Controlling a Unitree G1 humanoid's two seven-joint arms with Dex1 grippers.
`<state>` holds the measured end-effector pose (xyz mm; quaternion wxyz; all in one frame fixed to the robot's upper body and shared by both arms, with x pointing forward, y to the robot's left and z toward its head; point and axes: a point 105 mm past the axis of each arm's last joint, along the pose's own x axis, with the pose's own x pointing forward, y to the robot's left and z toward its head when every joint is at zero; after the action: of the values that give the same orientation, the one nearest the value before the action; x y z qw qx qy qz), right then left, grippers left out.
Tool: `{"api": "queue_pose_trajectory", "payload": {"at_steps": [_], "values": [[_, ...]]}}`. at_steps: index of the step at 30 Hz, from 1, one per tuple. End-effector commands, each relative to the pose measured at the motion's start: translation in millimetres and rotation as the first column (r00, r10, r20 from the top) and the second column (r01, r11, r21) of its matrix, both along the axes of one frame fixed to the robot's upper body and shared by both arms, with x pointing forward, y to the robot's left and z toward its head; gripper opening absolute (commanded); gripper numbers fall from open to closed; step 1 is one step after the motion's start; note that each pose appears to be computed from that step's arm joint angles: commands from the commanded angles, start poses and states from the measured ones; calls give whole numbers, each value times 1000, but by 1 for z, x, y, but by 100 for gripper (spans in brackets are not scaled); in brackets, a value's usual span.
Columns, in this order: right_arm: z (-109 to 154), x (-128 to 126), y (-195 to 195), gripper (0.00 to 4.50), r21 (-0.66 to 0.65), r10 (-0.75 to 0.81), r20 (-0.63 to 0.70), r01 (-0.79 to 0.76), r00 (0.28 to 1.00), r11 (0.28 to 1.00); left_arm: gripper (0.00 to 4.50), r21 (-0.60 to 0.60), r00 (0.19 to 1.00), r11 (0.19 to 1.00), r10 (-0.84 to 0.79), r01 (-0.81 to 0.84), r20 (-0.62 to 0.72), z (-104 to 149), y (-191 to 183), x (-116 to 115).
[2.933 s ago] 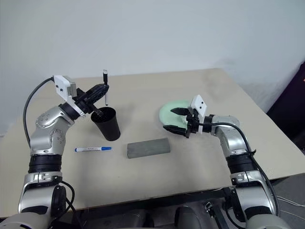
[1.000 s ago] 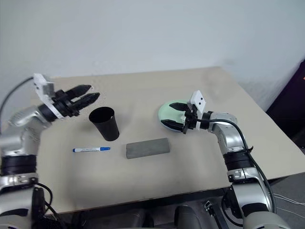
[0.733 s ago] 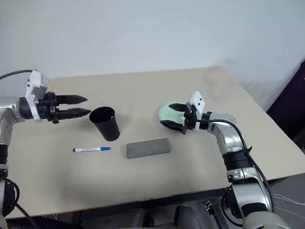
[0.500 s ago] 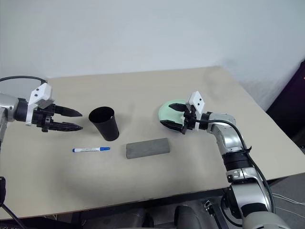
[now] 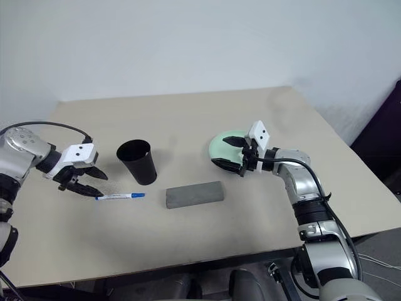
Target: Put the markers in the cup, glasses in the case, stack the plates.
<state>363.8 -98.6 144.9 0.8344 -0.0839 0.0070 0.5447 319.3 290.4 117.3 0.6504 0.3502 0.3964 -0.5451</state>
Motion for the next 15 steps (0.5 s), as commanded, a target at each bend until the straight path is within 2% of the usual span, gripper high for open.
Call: {"api": "queue_pose_trajectory", "payload": {"at_steps": [1,15], "values": [[14,1,-2,444,6,2,53,-2,999,1000,291,39,1000,999,-26,26,1,3,2,3],[16,1,-3,444,2,3,52,-3,999,1000,291,74,995,995,-55,61,-79,-23,-7,5]]}}
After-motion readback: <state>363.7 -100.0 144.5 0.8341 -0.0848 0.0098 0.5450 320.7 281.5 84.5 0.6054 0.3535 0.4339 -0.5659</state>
